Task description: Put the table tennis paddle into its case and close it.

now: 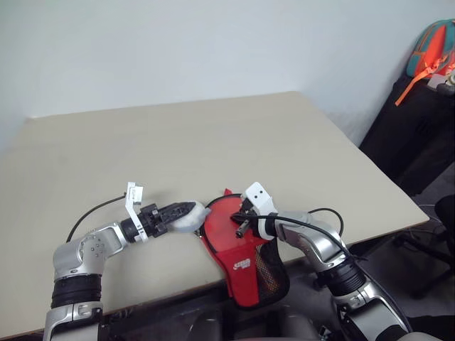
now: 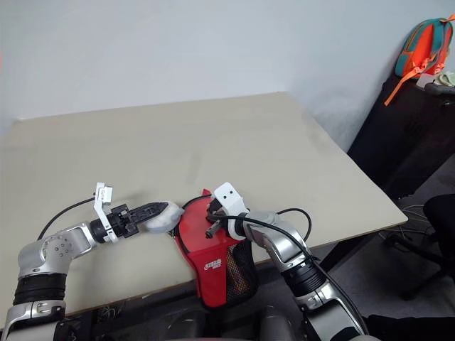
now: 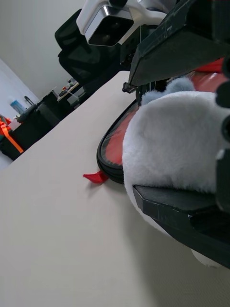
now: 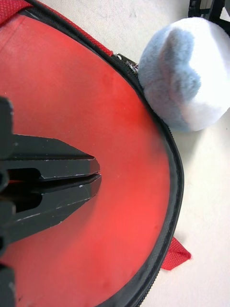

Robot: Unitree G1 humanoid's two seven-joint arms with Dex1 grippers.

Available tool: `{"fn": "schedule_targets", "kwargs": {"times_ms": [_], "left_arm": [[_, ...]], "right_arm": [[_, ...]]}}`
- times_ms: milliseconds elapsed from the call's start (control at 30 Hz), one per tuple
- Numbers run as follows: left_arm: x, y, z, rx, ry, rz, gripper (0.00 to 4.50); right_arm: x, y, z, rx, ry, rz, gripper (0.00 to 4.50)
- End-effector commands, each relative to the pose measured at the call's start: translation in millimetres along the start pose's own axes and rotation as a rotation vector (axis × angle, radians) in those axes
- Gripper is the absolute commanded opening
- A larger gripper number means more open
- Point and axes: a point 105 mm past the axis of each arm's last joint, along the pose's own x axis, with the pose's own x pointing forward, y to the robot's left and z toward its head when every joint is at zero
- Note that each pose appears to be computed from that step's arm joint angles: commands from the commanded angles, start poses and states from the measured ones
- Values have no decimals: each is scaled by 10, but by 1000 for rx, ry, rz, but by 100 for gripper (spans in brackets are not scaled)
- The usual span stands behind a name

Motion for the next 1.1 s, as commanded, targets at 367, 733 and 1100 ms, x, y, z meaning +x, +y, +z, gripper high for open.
{"fn": "schedule_targets", "kwargs": {"times_ms": [367, 733, 1100], "left_arm": [[50, 14, 75, 17, 25, -9, 137], [71, -6, 63, 22, 58, -27, 3], [-25, -43, 277, -1, -6, -35, 94]], "right_arm": [[6, -5, -44, -11, -8, 6, 0], [-3, -22, -18, -13, -13, 0, 0], [4, -10, -25, -13, -11, 3, 0]]}}
